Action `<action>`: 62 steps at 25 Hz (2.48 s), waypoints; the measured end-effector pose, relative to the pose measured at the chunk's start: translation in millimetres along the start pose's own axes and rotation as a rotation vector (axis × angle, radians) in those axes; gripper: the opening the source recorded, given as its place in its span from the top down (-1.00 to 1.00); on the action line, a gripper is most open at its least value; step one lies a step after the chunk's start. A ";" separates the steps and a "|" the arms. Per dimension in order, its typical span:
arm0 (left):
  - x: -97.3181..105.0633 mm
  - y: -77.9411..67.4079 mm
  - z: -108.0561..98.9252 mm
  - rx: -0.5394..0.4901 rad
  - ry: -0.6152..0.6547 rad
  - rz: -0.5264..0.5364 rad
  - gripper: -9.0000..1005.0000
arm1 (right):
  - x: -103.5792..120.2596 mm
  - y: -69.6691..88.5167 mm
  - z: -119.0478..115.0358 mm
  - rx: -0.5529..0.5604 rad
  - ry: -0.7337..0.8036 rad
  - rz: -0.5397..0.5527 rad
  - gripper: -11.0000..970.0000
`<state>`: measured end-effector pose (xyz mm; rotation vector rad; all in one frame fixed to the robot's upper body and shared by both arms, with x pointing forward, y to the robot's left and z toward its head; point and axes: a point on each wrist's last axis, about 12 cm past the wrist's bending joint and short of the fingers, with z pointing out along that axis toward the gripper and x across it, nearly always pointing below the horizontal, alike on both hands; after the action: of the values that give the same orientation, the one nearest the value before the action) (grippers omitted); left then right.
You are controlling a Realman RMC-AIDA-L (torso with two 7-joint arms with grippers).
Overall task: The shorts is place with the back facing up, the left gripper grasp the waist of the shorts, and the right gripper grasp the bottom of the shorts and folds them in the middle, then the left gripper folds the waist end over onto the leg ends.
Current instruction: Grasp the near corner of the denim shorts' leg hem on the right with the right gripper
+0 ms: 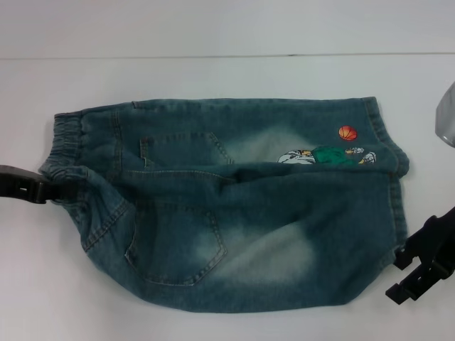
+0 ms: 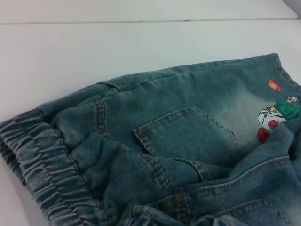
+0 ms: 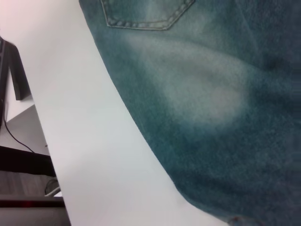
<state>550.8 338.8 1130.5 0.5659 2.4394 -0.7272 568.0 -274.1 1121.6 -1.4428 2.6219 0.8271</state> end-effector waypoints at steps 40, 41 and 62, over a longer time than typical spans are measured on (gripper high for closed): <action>4.4 0.3 5.4 0.013 0.010 -0.005 0.84 | -1.3 -0.3 2.8 0.009 0.042 0.011 -0.20; 4.8 0.3 5.8 0.015 0.010 -0.006 0.84 | -1.5 -0.3 2.7 0.010 0.045 0.012 -0.18; 7.8 0.7 9.9 0.024 0.016 -0.015 0.84 | -3.5 0.8 -2.1 0.010 0.080 0.010 -0.03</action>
<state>548.7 335.2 1118.6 0.5655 2.4552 -0.7613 569.8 -272.0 1124.7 -1.4924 2.6887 0.7715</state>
